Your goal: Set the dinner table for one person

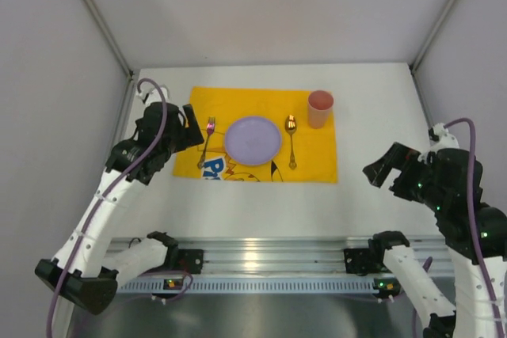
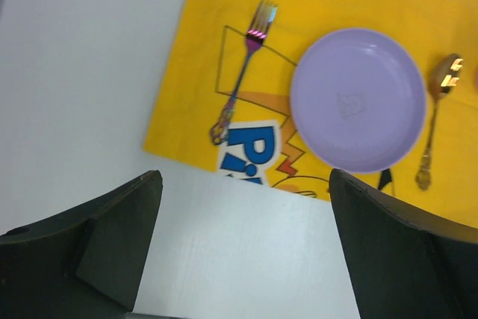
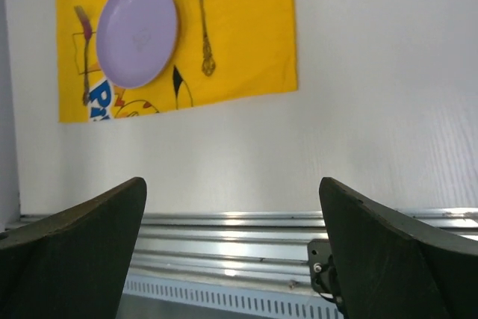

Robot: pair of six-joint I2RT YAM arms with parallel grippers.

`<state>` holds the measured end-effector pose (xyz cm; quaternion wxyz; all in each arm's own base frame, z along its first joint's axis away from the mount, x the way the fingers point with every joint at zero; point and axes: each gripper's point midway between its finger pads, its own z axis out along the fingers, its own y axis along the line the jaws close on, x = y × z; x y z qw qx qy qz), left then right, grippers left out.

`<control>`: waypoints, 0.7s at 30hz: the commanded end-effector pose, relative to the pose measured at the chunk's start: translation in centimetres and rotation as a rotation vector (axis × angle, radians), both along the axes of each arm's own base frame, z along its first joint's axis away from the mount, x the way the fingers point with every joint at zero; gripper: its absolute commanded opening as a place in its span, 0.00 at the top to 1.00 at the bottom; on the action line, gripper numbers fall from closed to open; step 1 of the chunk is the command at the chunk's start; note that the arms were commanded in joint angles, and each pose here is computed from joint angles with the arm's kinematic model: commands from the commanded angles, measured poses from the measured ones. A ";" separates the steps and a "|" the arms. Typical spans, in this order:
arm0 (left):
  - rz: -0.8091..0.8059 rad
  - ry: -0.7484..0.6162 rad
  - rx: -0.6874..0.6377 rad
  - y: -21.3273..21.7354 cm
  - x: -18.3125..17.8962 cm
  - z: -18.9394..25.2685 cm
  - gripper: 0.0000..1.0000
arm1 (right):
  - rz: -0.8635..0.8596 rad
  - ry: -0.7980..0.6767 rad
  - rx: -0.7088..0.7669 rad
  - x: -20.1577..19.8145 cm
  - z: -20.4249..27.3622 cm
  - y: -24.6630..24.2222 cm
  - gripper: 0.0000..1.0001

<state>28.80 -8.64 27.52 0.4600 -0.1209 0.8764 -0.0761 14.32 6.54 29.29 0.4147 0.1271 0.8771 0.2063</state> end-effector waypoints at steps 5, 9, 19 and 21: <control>0.210 -0.103 0.233 7.5 -3.4 -0.8 0.01 | -0.342 -0.098 -0.039 -2.4 -1.5 -5.4 0.00; 0.193 -0.079 0.183 7.0 -4.4 -2.5 0.01 | -0.209 -0.168 0.033 -2.2 -1.6 -2.9 0.00; 0.271 -0.288 0.120 7.8 -3.3 -1.9 0.01 | -0.108 -0.208 0.089 -2.4 -2.5 -1.1 0.00; 0.269 -0.329 0.187 8.6 -3.4 -3.3 0.01 | -0.098 -0.194 0.093 -2.1 -2.9 -0.8 0.00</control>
